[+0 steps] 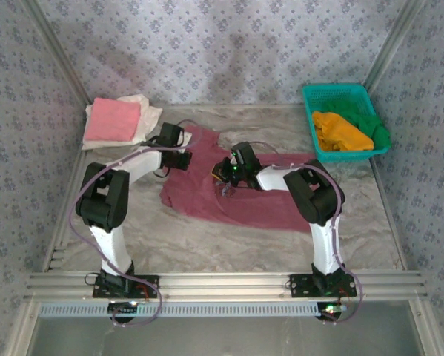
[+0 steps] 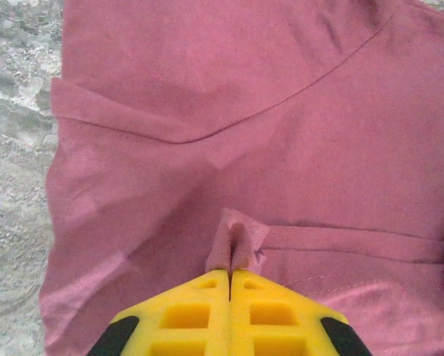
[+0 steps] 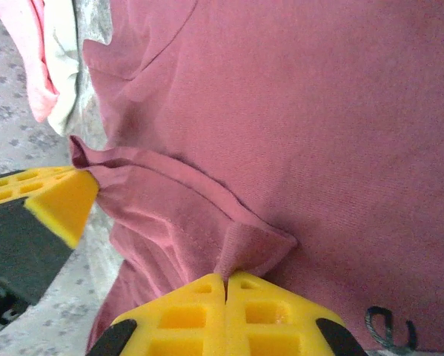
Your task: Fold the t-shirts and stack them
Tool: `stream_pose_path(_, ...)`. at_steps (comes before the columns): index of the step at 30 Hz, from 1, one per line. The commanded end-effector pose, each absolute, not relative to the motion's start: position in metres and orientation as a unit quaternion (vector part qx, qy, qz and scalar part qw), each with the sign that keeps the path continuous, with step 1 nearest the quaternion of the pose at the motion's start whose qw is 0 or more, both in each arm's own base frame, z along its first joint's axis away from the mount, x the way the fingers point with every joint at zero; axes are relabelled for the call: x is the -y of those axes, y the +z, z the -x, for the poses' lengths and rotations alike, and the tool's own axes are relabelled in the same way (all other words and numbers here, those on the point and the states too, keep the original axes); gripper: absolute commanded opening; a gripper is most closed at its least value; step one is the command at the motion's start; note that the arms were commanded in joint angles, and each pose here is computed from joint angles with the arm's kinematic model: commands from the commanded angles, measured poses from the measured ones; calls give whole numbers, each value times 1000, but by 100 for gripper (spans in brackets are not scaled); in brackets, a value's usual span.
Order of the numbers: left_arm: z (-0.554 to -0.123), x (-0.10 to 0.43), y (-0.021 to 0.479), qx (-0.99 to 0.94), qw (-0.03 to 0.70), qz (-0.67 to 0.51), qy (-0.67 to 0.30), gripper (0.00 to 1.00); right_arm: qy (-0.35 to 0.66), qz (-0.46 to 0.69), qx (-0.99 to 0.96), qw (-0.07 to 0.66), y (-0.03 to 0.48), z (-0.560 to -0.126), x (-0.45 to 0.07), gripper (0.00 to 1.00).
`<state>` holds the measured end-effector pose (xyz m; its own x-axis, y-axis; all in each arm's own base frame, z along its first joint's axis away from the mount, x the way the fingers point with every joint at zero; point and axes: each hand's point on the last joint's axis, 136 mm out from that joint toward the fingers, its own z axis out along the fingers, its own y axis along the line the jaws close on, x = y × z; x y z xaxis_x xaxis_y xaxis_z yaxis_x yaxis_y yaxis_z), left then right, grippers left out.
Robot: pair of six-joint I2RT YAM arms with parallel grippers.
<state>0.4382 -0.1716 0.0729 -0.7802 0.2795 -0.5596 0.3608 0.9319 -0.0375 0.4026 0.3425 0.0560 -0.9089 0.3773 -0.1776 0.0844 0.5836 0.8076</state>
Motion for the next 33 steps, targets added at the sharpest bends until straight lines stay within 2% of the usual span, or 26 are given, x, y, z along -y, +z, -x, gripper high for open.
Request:
stream_pose_path(1,-439,172,101,-932,313,-162,-86,0,408,-81,-879,234,95,-415,-336,0)
stream_pose_path(6,-441,173,113,-928,325,-160,-90,0,377,-30,-882,283,117,-426,-334,0)
stream_pose_path(10,-448,172,110,-928,327,-159,-82,0,363,-32,-886,287,111,-432,-329,0)
stream_pose_path(11,-451,172,108,-929,326,-159,-78,8,362,-36,-888,283,107,-433,-329,0)
stream_pose_path(13,-455,172,106,-931,319,-160,-74,36,358,-44,-892,273,99,-433,-328,14)
stream_pose_path(14,-457,171,108,-932,320,-156,-71,45,357,-49,-893,269,97,-433,-326,21)
stream_pose_path(16,-456,168,121,-928,337,-145,-71,63,348,-56,-897,267,95,-431,-322,28)
stream_pose_path(18,-453,157,143,-921,366,-119,-58,87,329,-59,-903,271,97,-427,-314,38)
stream_pose_path(19,-450,151,153,-918,377,-107,-52,93,317,-61,-906,275,100,-425,-307,41)
stream_pose_path(22,-429,135,173,-915,391,-77,-54,94,293,-54,-909,293,115,-413,-288,47)
stream_pose_path(27,-370,110,148,-938,335,-38,-80,82,256,-54,-918,298,117,-360,-230,48)
stream_pose_path(31,-323,108,119,-946,296,-22,-134,79,244,-81,-928,268,103,-319,-177,32)
stream_pose_path(32,-313,108,113,-946,291,-18,-145,78,233,-86,-932,263,99,-310,-165,25)
stream_pose_path(33,-305,109,109,-944,290,-15,-156,74,223,-90,-935,259,94,-301,-154,10)
